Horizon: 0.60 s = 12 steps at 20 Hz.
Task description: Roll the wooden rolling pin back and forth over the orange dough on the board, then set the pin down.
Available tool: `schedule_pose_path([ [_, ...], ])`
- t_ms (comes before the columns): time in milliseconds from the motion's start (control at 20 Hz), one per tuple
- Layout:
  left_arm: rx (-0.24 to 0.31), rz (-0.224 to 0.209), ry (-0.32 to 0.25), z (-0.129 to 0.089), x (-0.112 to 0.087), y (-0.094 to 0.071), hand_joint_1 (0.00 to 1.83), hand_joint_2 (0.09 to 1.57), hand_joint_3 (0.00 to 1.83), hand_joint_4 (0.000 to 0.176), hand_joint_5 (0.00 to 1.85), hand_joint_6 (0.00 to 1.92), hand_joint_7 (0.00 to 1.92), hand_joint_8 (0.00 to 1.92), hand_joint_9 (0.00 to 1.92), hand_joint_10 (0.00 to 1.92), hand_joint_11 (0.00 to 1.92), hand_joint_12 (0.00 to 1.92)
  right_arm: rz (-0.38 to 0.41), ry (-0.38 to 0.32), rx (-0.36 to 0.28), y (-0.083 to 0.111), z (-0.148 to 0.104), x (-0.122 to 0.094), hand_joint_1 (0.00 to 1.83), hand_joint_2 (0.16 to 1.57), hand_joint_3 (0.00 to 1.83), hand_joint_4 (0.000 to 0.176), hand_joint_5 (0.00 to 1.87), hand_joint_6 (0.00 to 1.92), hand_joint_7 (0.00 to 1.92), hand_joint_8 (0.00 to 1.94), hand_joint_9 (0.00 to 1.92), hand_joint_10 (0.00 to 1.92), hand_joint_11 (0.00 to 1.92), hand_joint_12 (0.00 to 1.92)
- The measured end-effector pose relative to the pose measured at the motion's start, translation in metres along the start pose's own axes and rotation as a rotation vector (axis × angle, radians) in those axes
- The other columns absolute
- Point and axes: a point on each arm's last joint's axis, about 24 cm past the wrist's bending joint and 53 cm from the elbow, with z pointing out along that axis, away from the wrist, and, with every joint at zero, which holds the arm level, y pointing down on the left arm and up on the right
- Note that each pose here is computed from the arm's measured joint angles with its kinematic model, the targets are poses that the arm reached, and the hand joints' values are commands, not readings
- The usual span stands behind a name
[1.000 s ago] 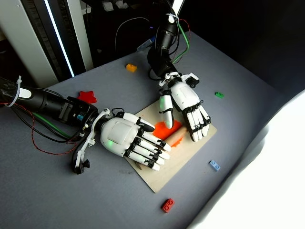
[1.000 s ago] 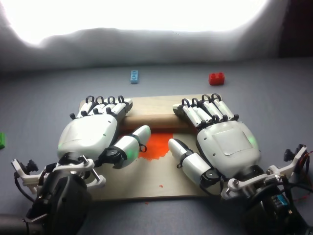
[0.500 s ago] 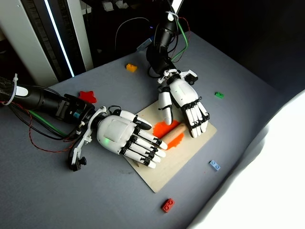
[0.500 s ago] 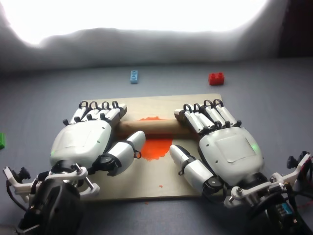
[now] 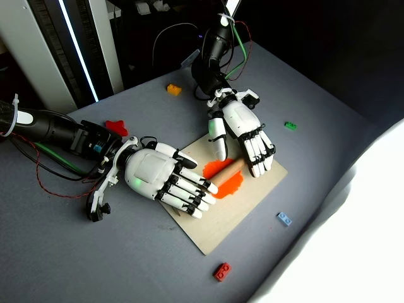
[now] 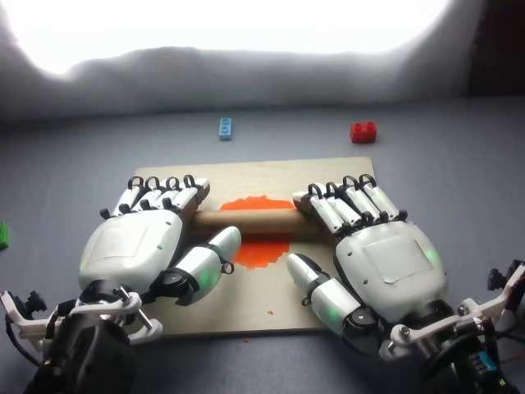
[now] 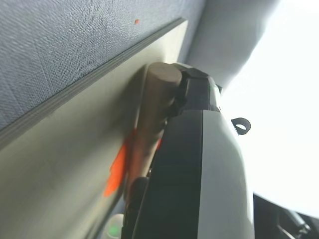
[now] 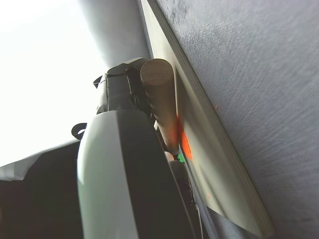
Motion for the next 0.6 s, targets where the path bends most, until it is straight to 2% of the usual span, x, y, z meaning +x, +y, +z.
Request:
schedule_pose_path([
  [400, 0.005, -0.011, 0.002, -0.004, 0.002, -0.001, 0.00, 1.43, 0.00, 0.000, 0.27, 0.00, 0.32, 0.00, 0.30, 0.00, 0.00, 0.78, -0.009, 0.006, 0.000, 0.002, -0.009, 0.003, 0.00, 1.46, 0.00, 0.000, 0.07, 0.66, 0.39, 0.01, 0.03, 0.69, 0.00, 0.74],
  [600, 0.006, -0.008, 0.010, -0.007, 0.000, 0.000, 0.00, 1.44, 0.00, 0.000, 0.27, 0.00, 0.30, 0.00, 0.28, 0.00, 0.00, 0.77, -0.010, 0.013, -0.014, 0.005, -0.014, 0.005, 0.00, 1.46, 0.00, 0.000, 0.04, 0.69, 0.40, 0.01, 0.03, 0.70, 0.00, 0.80],
])
